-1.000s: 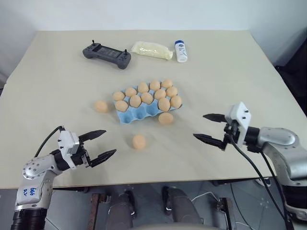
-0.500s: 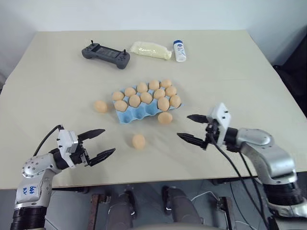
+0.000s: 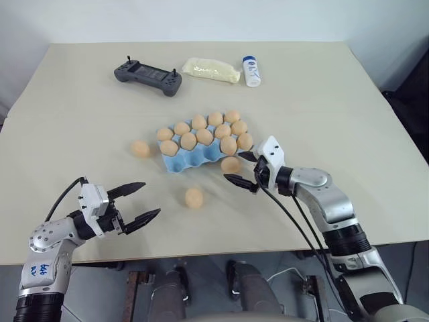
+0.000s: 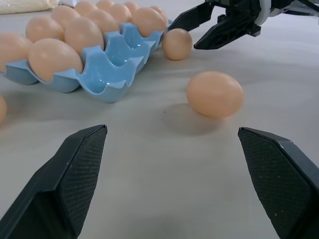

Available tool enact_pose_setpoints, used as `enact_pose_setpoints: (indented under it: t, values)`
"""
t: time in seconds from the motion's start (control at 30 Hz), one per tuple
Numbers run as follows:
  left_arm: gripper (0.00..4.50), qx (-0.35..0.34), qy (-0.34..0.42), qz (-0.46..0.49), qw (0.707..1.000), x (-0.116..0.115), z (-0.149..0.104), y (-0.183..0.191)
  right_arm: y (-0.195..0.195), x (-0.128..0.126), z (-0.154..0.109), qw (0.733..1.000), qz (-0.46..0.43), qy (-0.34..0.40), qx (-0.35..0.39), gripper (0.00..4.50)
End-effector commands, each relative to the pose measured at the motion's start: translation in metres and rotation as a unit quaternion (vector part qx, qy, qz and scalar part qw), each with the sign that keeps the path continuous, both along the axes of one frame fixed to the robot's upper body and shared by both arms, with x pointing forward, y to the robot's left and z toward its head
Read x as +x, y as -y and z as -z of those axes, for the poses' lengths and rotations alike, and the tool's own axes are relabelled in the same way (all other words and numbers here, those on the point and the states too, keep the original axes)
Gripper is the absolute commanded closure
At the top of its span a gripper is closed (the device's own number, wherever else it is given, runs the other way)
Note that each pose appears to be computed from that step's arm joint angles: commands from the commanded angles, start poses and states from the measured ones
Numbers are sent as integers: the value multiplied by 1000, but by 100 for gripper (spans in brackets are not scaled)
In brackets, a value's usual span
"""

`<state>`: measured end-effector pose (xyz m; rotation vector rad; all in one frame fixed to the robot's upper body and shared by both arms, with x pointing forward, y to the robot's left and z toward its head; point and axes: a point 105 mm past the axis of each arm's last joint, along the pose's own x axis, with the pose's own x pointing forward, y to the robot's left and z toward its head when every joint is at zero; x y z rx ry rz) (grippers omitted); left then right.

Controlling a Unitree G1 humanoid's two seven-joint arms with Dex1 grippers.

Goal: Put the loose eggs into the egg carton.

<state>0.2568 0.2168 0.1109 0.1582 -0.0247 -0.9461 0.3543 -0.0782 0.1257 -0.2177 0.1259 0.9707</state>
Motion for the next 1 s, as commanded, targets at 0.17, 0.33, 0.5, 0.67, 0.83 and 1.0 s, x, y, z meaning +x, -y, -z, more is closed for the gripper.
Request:
enact_pose_setpoints:
  t: [0.17,0.33,0.5,0.67,0.83,1.0]
  values:
    - [0,6,27,1,1000,0,-12,3,-18,9,-9,1000,-3,13,14,21]
    - [0,6,29,0,1000,1,-12,3,-18,1,-16,1000,-13,15,17,165]
    - [0,6,28,-1,1000,1,-12,3,-7,-15,-34,999,-29,28,6,273]
    - [0,5,28,3,1000,4,-11,5,-6,-11,-67,997,-23,73,15,281]
    - [0,1,32,9,999,8,-12,10,-23,10,-86,994,-8,104,41,281]
    - [0,0,38,12,999,11,-13,12,-45,21,-81,994,-20,105,39,281]
